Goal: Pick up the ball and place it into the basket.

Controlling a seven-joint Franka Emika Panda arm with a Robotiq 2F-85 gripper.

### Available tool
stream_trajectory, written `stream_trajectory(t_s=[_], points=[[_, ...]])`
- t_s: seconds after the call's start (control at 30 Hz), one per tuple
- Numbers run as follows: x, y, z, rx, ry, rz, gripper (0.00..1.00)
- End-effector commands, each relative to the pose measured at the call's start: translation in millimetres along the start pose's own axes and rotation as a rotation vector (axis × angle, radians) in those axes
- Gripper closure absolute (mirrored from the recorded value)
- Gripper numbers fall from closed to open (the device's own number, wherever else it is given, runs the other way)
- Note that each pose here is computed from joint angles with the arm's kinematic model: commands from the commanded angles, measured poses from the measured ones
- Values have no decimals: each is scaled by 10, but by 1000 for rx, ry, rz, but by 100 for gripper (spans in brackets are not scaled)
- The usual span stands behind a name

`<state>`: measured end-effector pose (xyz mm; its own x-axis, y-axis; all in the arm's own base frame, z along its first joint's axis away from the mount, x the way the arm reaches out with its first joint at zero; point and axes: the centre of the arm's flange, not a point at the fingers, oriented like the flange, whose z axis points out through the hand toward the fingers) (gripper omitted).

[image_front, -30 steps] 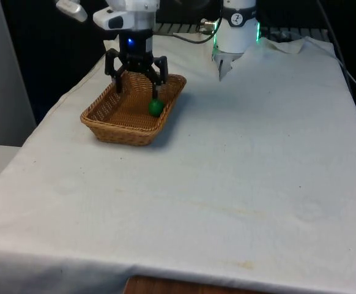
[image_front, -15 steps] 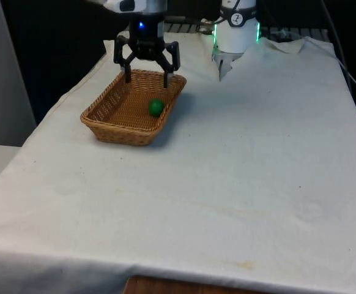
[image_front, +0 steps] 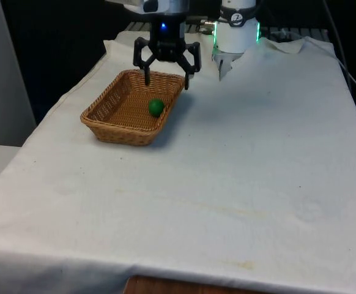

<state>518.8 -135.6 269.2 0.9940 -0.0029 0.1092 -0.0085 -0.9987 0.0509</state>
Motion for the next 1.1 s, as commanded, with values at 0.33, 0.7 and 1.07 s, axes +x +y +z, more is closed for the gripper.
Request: stream_trajectory(t_s=[0.33, 0.7, 1.07], points=[[124, -392, 25, 7, 5, -20, 0], [286, -761, 64, 4, 3, -32, 0], [500, -972, 204, -12, -22, -24, 0]])
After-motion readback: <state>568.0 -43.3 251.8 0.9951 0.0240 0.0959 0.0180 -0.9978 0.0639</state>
